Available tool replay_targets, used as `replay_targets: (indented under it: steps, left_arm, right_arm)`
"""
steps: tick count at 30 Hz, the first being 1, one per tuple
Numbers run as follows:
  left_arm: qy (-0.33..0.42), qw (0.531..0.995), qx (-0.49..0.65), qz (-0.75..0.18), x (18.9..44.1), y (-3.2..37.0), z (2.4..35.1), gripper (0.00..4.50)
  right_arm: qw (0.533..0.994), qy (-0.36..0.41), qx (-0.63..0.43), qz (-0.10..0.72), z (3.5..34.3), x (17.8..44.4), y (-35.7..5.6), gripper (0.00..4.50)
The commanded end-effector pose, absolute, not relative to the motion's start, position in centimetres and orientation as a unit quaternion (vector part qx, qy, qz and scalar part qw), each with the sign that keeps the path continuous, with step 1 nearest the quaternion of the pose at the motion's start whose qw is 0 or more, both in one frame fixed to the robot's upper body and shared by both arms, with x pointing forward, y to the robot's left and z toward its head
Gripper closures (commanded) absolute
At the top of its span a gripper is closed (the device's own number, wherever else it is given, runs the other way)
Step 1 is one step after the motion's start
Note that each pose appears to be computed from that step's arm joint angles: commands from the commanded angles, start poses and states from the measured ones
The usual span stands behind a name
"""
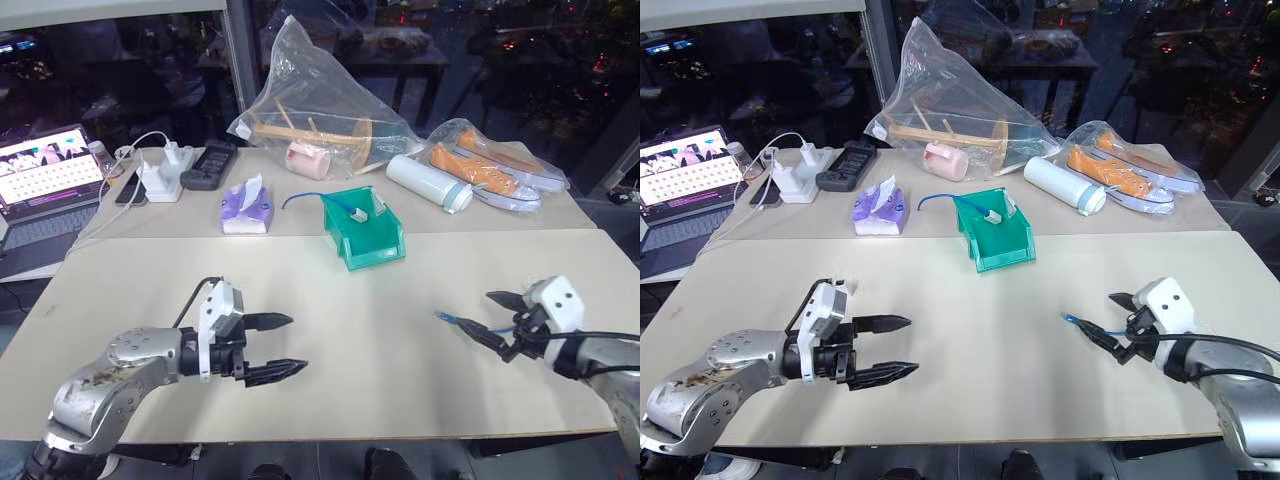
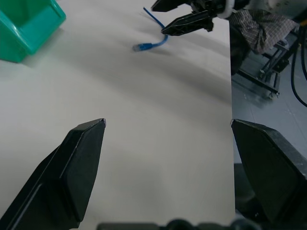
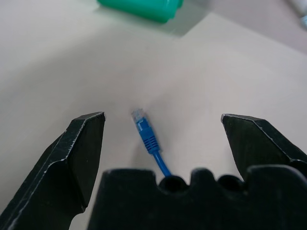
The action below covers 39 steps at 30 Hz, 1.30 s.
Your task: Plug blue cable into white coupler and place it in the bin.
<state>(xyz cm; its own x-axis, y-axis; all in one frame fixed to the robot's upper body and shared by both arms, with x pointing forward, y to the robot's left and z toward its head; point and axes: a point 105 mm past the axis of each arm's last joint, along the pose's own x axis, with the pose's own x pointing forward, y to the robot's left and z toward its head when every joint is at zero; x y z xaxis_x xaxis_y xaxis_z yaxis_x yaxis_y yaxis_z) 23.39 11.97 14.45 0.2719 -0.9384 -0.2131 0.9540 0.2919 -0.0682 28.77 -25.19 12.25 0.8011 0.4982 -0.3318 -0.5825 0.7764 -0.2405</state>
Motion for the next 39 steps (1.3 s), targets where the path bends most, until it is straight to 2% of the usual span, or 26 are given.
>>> replay_targets:
  steps: [1,2,5,13,16,19,22,27,30,35,37,39]
  left_arm:
    - [0.077,0.798,0.072,-0.594,23.7,12.0,15.4,0.0]
    - [0.073,0.8,0.075,-0.591,23.9,12.1,15.5,0.0]
    - [0.084,0.802,0.068,-0.587,24.5,12.6,15.8,0.0]
    - [0.09,0.796,0.094,-0.591,25.0,13.2,16.0,0.0]
    - [0.086,0.794,0.108,-0.592,25.3,13.0,16.0,0.0]
    - [0.084,0.792,0.124,-0.592,25.7,12.9,15.9,0.0]
    - [0.079,0.786,0.155,-0.593,27.2,12.3,15.6,0.0]
    - [0.059,0.774,0.178,-0.605,28.4,10.9,15.8,0.0]
    - [0.058,0.764,0.191,-0.613,28.4,10.0,15.2,0.0]
    - [0.069,0.753,0.212,-0.619,28.3,9.5,13.9,0.0]
    - [0.072,0.75,0.217,-0.621,28.2,9.4,13.4,0.0]
    - [0.078,0.744,0.22,-0.626,27.9,9.2,12.8,0.0]
  right_arm:
    - [0.924,0.125,-0.185,0.311,12.0,29.8,-24.8,0.02]
    - [0.923,0.131,-0.184,0.313,11.7,30.1,-24.8,0.02]
    - [0.911,0.159,-0.184,0.333,10.3,30.6,-24.4,0.69]
    - [0.899,0.214,-0.171,0.341,9.0,30.8,-25.2,3.47]
    - [0.891,0.199,-0.179,0.365,10.0,30.9,-24.3,4.4]
    - [0.874,0.17,-0.199,0.41,11.6,30.9,-22.1,4.41]
    - [0.826,0.131,-0.243,0.491,13.1,30.3,-17.1,4.41]
    - [0.765,0.124,-0.268,0.572,12.8,28.8,-11.6,4.41]
    - [0.756,0.126,-0.25,0.591,12.3,28.5,-8.6,4.41]
    - [0.752,0.141,-0.27,0.585,10.7,29.2,-6.7,4.41]
    - [0.754,0.143,-0.27,0.582,10.5,29.2,-6.4,3.4]
    - [0.751,0.152,-0.268,0.584,10.3,28.9,-6.5,2.91]
